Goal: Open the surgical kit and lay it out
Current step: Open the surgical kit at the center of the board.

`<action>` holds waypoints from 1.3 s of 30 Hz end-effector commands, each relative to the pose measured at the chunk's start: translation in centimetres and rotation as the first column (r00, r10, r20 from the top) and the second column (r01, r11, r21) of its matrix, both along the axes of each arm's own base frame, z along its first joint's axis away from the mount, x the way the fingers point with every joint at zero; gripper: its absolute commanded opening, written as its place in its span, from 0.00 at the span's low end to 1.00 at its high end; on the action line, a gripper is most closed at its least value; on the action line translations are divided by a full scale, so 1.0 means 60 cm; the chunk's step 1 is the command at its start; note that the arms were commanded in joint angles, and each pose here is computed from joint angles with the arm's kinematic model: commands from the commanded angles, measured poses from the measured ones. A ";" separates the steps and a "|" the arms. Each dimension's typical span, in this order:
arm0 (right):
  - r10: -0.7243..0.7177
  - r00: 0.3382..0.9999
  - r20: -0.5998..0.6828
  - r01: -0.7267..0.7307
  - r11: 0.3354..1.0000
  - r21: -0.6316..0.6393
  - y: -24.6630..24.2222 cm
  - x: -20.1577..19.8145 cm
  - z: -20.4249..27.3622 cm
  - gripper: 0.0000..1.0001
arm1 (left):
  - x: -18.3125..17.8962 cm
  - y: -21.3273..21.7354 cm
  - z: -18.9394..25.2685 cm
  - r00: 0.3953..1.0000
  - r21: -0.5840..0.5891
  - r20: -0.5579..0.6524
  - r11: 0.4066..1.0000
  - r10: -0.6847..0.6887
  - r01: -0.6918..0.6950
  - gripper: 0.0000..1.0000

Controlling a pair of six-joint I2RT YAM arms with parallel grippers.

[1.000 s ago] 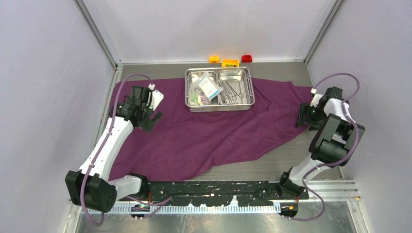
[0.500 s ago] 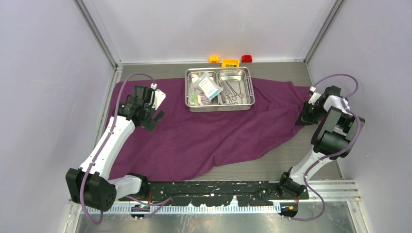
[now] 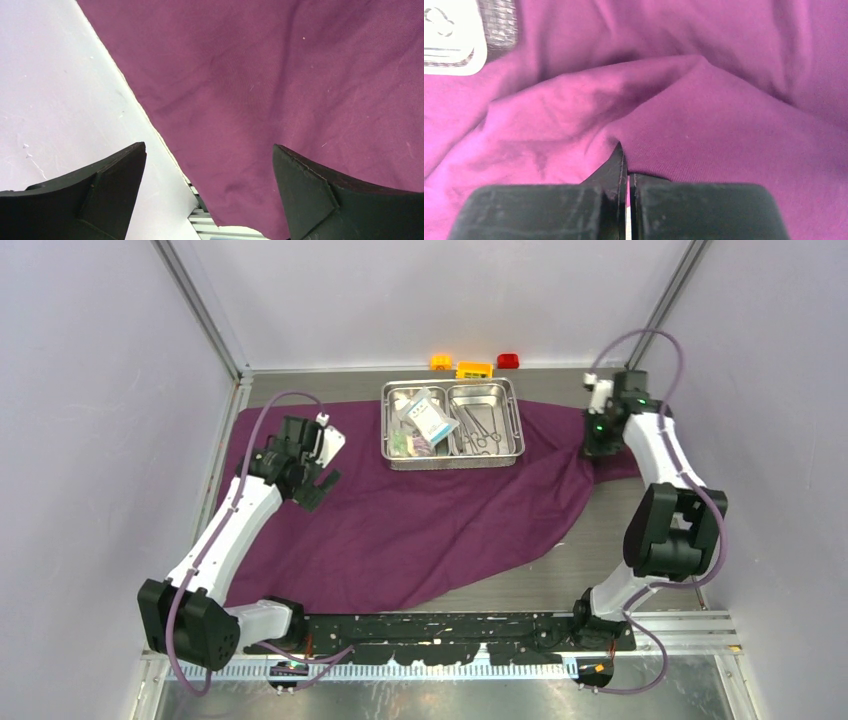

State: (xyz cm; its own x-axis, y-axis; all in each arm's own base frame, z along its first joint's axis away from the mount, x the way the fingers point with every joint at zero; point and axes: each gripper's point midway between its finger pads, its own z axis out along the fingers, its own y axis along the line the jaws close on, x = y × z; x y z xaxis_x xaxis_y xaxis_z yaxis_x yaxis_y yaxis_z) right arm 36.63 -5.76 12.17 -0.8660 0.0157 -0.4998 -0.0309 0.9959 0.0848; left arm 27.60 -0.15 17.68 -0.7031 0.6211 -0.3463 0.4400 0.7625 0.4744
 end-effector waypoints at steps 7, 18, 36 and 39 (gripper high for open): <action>0.101 0.993 -0.068 -0.115 0.963 -0.243 0.053 0.127 -0.010 0.12 | 0.013 0.000 0.035 0.997 0.029 0.071 1.000 -0.010 0.008 1.00; 0.055 0.998 0.010 -0.051 0.970 -0.237 0.050 0.243 -0.006 0.26 | 0.015 0.004 0.037 0.997 0.051 0.079 0.999 -0.011 0.007 1.00; -0.177 0.981 0.075 0.164 0.974 0.157 -0.072 0.134 0.074 0.61 | 0.062 -0.026 0.004 0.993 0.017 0.093 0.997 -0.077 0.076 1.00; -0.224 0.973 0.060 0.212 0.964 0.158 -0.106 0.121 0.058 0.61 | 0.067 -0.033 -0.003 0.992 0.003 0.088 0.996 -0.086 0.086 1.00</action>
State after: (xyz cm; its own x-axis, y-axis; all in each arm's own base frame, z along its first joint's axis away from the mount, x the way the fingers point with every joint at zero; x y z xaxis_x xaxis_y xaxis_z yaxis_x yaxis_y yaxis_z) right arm 44.09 -12.21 13.38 -0.8340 0.2528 -0.4904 0.1811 0.9650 0.1895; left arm 30.40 -0.90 17.65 -0.6509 0.6697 -0.3575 0.4500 0.7196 0.5288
